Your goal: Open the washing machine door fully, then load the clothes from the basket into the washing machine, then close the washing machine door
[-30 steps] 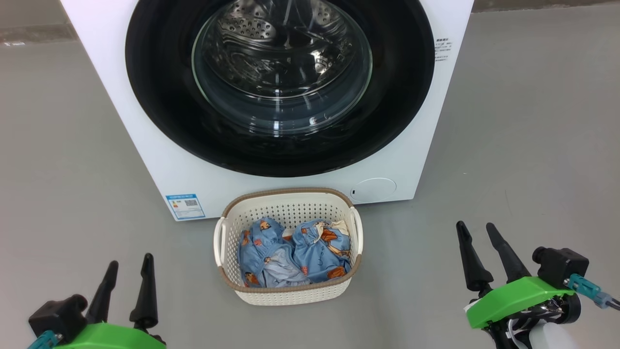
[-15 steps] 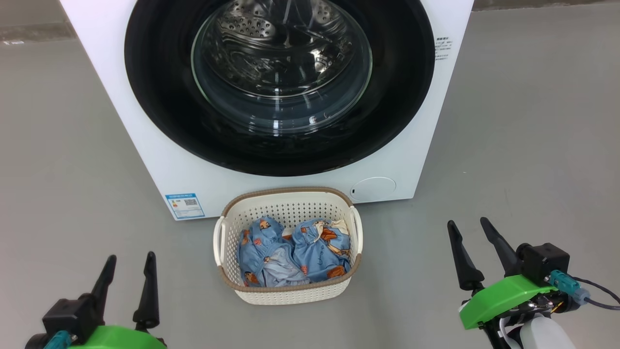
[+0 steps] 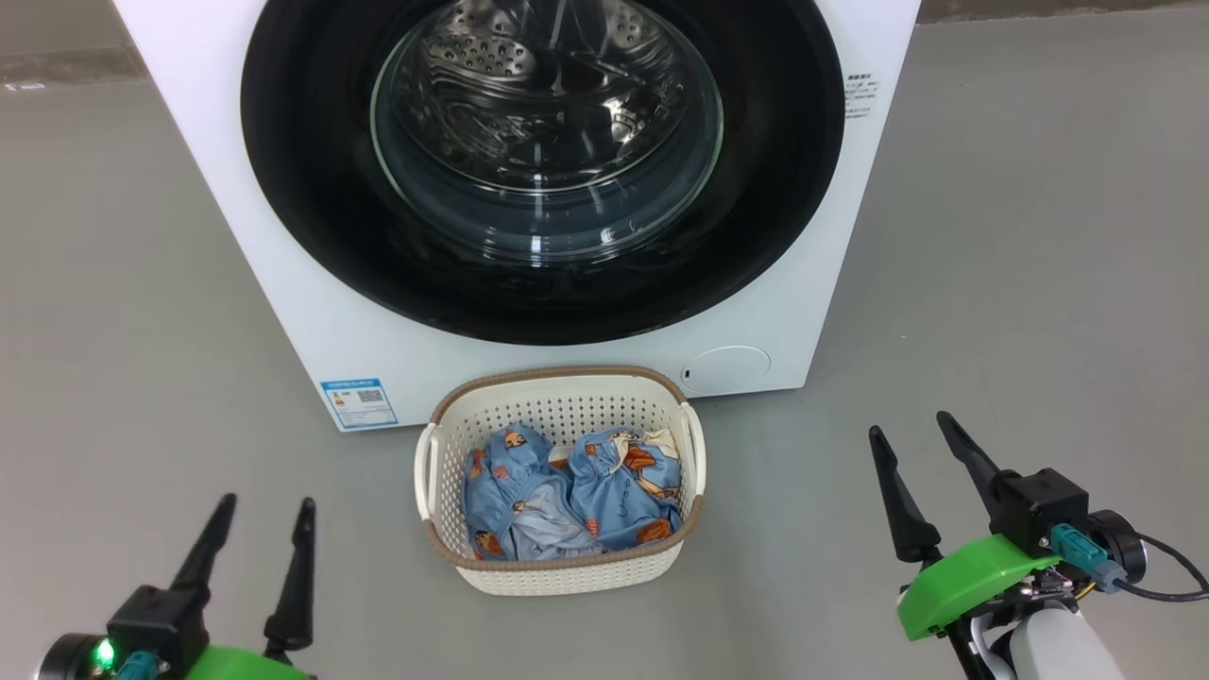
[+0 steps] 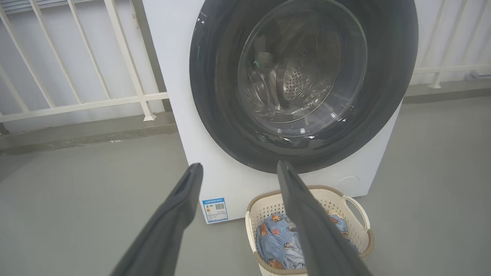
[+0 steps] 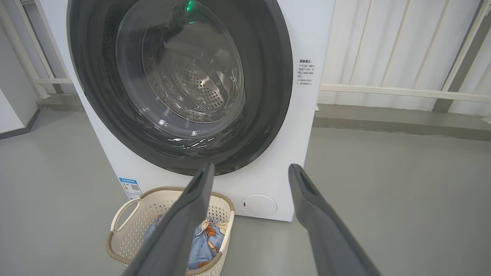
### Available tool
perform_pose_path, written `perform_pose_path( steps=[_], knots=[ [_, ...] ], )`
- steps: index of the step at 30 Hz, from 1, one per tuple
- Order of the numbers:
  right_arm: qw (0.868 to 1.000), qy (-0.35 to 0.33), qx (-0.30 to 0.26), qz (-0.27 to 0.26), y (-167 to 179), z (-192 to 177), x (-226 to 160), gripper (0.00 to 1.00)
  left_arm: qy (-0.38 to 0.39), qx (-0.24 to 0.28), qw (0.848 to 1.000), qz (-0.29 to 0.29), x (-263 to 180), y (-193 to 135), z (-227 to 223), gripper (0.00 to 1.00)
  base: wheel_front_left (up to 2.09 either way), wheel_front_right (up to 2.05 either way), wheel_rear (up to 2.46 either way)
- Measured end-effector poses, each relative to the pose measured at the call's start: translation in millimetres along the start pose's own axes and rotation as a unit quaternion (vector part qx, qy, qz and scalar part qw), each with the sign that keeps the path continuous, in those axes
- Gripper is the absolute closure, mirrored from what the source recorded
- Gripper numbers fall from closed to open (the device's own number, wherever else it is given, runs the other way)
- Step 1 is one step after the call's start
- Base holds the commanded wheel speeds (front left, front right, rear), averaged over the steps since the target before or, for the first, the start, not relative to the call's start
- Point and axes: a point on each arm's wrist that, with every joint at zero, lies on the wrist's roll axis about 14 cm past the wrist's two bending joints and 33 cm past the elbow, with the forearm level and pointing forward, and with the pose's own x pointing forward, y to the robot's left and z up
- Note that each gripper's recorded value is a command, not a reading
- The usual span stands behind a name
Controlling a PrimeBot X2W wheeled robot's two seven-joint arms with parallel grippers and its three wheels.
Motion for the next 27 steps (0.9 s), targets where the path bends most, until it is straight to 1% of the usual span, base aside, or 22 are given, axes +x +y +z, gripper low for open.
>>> perform_pose_path(
  steps=[5,12,18,27],
  knots=[
    [1.0,-0.003,0.001,-0.013,-7.9,1.9,-1.0,0.0,0.007,-0.005,1.0,0.012,-1.7,6.2,-5.2,0.0,0.0,0.0,0.0],
    [1.0,-0.01,0.001,-0.013,-7.6,7.1,-1.5,0.0,0.004,-0.013,1.0,0.02,-3.3,6.5,-3.7,0.0,0.0,0.0,0.0],
    [1.0,-0.015,-0.004,-0.011,-6.3,10.6,-1.4,0.0,0.004,-0.013,0.999,0.034,-6.1,15.6,-3.7,0.0,0.0,0.0,0.0],
    [1.0,-0.015,-0.002,-0.018,-9.6,10.8,-1.5,0.0,0.007,-0.011,0.999,0.036,-6.0,18.9,-5.2,0.0,0.0,0.0,0.0]
  ],
)
